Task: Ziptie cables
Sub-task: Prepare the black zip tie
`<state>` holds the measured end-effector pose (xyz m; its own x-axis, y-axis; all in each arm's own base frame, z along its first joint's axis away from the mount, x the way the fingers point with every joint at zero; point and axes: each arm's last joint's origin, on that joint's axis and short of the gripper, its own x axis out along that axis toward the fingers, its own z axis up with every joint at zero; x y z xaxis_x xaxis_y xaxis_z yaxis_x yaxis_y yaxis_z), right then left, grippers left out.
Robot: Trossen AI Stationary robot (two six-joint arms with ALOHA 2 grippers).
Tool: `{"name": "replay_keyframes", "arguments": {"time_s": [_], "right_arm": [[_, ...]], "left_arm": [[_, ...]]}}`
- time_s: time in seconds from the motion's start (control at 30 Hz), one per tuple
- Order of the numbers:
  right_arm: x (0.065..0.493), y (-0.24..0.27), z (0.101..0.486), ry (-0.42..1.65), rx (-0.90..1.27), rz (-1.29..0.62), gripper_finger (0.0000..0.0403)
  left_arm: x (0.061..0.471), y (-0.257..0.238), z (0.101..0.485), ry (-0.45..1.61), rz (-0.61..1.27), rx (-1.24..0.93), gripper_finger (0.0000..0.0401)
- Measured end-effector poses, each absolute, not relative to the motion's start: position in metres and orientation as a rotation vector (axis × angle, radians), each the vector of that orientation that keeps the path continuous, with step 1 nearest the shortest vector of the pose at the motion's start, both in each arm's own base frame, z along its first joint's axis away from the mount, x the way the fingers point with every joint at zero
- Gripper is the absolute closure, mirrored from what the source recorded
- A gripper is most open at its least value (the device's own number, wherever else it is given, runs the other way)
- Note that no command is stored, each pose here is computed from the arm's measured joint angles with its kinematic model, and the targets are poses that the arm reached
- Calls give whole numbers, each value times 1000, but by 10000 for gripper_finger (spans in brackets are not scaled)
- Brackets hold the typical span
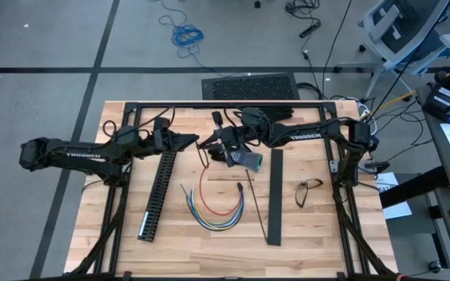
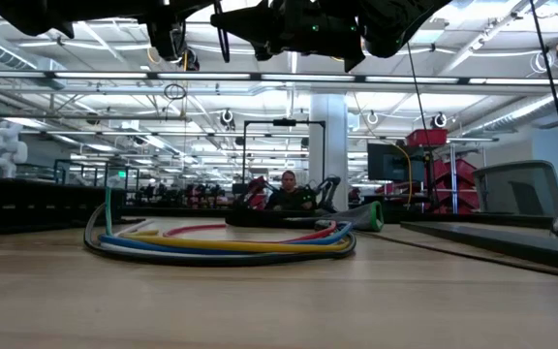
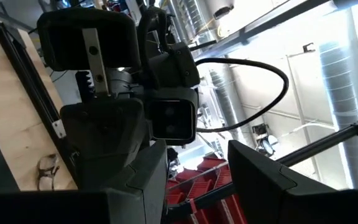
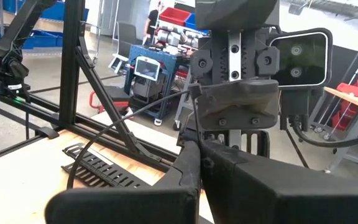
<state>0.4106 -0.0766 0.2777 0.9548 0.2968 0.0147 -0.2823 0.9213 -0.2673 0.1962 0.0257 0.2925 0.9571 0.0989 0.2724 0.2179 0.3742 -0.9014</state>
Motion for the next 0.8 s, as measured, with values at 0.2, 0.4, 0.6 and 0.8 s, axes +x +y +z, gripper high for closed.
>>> {"name": "replay_keyframes", "arguments": {"time_s": [0.2, 0.4, 0.6, 0.8], "right_arm": [[411, -77, 278, -55, -255, 297, 403], [410, -78, 278, -55, -252, 295, 403], [410, -77, 278, -56, -253, 295, 403], [410, -77, 279, -64, -256, 294, 403]], "left_arm": [[196, 26, 292, -296, -72, -1181, 236], [196, 25, 292, -290, -74, -1138, 251], [196, 25, 292, -289, -74, -1129, 339], [197, 25, 290, -266, -68, -1112, 398]]}}
